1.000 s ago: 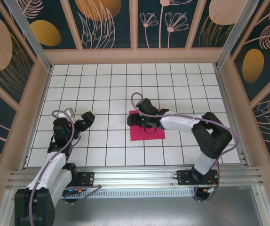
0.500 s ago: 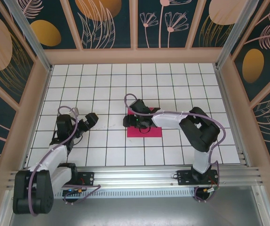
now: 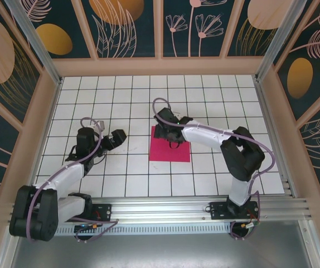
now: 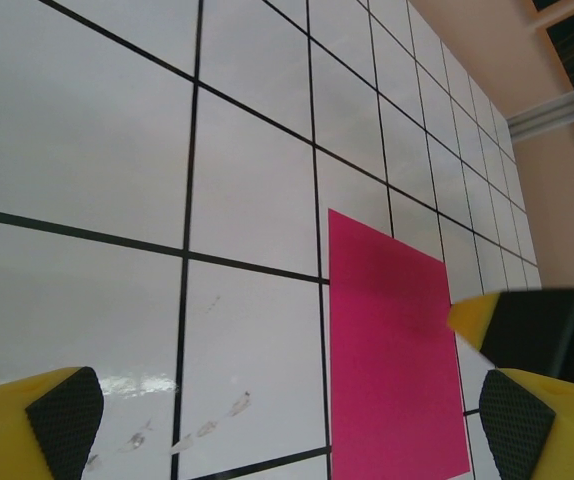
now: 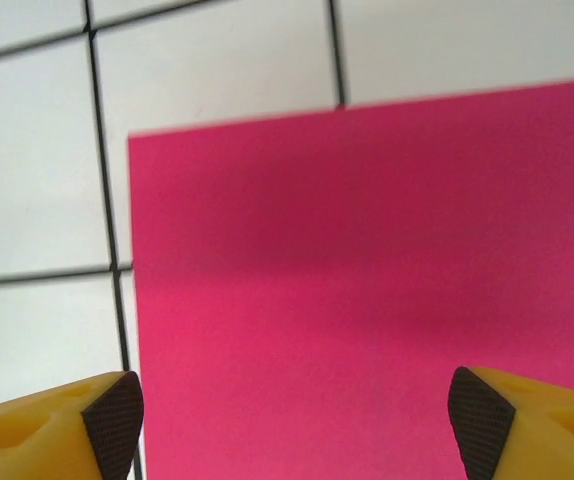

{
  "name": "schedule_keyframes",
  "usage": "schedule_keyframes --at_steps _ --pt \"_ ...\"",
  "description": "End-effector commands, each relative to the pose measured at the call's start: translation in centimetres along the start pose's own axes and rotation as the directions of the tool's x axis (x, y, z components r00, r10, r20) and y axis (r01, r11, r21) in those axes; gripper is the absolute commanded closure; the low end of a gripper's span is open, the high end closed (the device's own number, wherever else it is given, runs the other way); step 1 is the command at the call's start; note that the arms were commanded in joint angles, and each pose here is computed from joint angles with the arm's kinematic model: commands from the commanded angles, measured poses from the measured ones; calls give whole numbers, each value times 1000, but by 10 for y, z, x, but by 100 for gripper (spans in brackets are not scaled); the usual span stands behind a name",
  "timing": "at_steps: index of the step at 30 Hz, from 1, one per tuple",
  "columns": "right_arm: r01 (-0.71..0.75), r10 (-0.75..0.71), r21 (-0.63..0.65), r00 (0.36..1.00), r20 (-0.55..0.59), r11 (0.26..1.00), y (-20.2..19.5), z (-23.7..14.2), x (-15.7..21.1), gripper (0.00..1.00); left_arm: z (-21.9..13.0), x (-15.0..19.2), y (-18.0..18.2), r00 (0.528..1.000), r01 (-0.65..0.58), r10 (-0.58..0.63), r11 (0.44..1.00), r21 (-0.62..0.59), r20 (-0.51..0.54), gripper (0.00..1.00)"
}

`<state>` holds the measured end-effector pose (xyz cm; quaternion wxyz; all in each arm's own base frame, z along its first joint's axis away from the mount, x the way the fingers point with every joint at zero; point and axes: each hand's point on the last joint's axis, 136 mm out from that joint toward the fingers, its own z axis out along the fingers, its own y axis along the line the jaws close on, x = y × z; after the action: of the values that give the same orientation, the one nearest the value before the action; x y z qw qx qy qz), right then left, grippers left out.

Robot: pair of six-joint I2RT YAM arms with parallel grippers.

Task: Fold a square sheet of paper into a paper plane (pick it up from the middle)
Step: Move the square sheet of paper to the center of the table.

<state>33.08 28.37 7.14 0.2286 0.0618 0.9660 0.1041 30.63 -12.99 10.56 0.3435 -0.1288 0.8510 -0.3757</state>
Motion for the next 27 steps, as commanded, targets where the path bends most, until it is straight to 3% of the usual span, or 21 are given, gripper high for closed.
schedule_keyframes --at_steps 1,6,13,19,27 --pt "-27 37 159 998 -58 987 -35 8 8 18 11 -6 -17 998 -56 56 998 -1 -6 2" --pt "-97 111 115 986 -123 989 -31 20 12 20 35 7 -37 994 -84 85 996 16 -71 1" --pt "-50 71 120 982 -174 992 -20 34 24 18 42 9 -41 990 -110 110 994 2 -84 1" --pt "76 -54 99 976 -211 992 -22 47 34 16 41 8 -40 987 -131 129 991 -14 -94 2" --pt "338 -315 60 919 -236 939 -21 56 44 17 40 9 -40 987 -130 129 991 -11 -92 1"
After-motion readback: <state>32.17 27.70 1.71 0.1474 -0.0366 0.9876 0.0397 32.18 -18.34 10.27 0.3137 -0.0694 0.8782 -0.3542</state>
